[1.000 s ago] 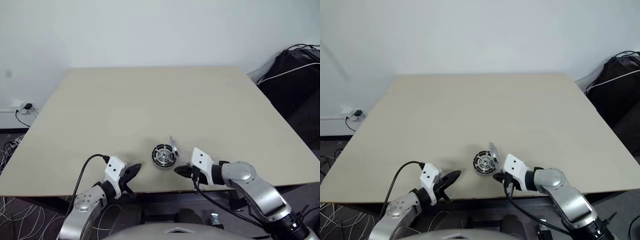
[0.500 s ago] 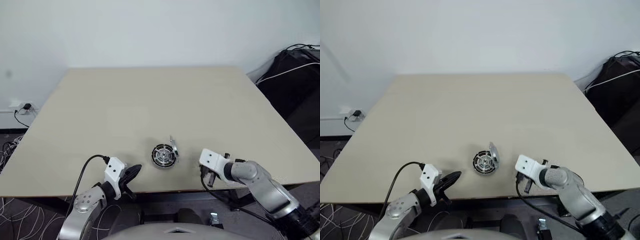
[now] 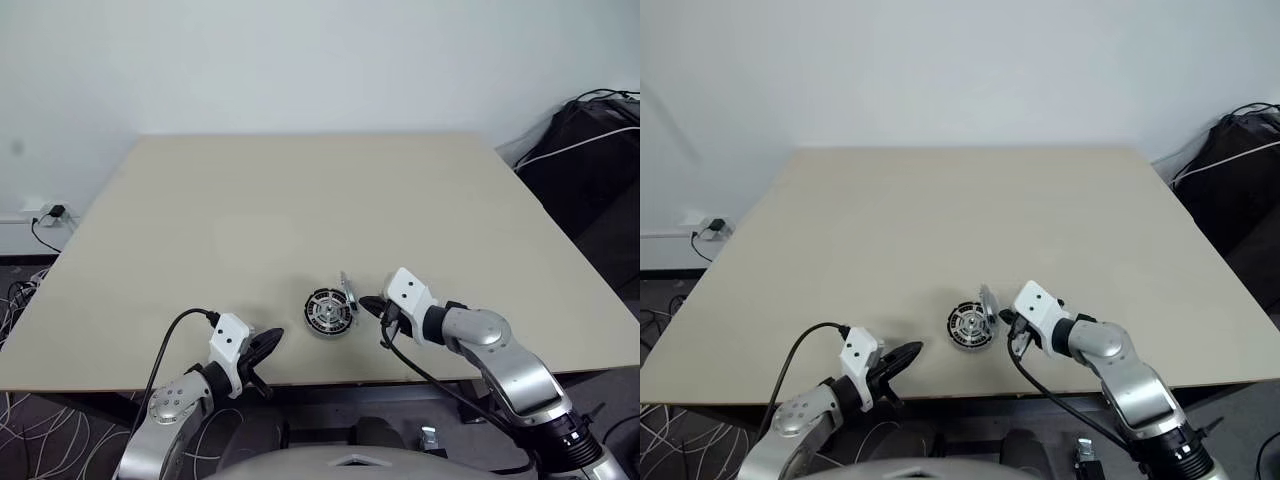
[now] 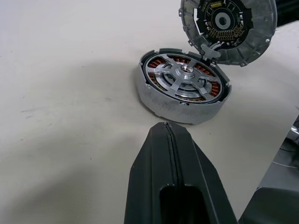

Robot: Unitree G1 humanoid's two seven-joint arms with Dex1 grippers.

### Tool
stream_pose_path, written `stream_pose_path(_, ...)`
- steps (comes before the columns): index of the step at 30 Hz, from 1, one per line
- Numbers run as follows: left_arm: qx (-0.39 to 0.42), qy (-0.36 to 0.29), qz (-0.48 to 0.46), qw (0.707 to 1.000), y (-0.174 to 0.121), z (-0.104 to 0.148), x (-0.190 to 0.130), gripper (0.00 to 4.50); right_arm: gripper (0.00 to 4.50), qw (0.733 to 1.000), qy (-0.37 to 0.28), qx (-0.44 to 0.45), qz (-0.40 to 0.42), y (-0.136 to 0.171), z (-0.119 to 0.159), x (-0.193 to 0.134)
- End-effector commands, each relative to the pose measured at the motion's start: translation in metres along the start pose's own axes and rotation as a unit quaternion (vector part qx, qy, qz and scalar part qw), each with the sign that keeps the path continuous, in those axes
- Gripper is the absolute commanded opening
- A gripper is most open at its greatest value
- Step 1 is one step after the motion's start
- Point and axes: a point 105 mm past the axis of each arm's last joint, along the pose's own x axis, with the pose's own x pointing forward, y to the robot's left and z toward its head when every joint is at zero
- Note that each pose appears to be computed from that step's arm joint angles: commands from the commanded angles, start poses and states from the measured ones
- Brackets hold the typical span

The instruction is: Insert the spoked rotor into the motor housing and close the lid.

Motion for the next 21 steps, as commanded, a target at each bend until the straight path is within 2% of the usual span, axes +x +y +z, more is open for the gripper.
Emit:
stream_pose_path(1, 0.013, -0.023, -0.004, 1.0, -0.001, 0.013, 0.0, 0.0, 0.04, 0.999, -0.042, 0.001, 0.005, 0.0, 0.021, -0.002)
stream_pose_path(21, 0.016, -0.028, -0.005, 0.999, -0.001, 0.017, 0.002, 0.0, 0.04, 0.994, -0.041, 0.076, 0.06, 0.038, 0.012, 0.052)
